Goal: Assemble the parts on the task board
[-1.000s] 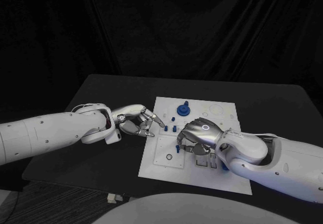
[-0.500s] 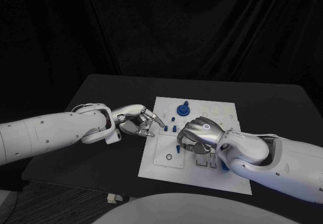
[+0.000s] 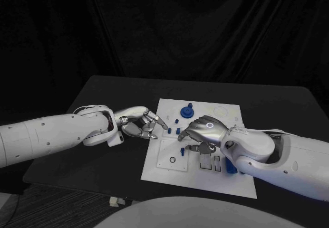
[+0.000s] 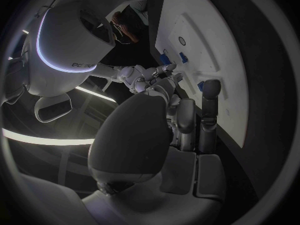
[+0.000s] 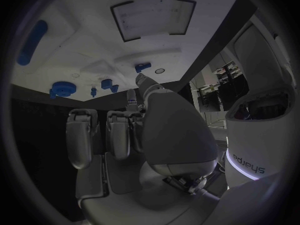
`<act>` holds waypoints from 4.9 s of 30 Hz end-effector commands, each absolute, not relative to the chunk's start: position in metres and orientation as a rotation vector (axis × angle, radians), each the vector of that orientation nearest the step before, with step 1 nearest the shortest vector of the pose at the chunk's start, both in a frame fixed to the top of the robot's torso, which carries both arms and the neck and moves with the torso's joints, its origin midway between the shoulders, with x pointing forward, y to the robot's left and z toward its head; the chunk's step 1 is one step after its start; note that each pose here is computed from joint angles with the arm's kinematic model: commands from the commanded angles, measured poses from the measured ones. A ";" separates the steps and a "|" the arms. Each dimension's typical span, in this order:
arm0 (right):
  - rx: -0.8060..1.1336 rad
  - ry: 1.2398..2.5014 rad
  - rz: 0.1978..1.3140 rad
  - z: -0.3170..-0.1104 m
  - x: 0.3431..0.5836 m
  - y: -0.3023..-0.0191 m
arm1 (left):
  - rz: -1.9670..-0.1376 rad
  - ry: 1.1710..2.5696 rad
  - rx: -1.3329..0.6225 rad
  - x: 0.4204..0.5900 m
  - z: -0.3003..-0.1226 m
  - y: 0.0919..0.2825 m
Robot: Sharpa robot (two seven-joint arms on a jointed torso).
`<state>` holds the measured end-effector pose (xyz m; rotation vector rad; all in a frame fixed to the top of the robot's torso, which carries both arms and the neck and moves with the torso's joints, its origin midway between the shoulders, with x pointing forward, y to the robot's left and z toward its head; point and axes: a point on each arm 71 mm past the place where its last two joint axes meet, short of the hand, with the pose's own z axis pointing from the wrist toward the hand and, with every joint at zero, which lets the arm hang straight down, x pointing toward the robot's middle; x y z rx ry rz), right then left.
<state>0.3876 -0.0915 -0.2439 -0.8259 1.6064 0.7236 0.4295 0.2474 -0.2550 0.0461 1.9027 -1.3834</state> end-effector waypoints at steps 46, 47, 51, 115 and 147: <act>-0.918 1.649 0.724 -0.255 0.392 -0.077 | -1.415 1.903 0.047 0.429 -0.255 0.244; -0.919 1.649 0.725 -0.256 0.392 -0.076 | -1.415 1.903 0.047 0.429 -0.255 0.244; -0.923 1.653 0.725 -0.257 0.392 -0.075 | -1.416 1.904 0.047 0.429 -0.255 0.244; -0.867 1.649 0.702 -0.255 0.390 -0.089 | -1.420 1.914 0.048 0.429 -0.256 0.242; -0.800 1.567 0.703 -0.247 0.395 -0.098 | -1.417 1.942 0.044 0.429 -0.258 0.241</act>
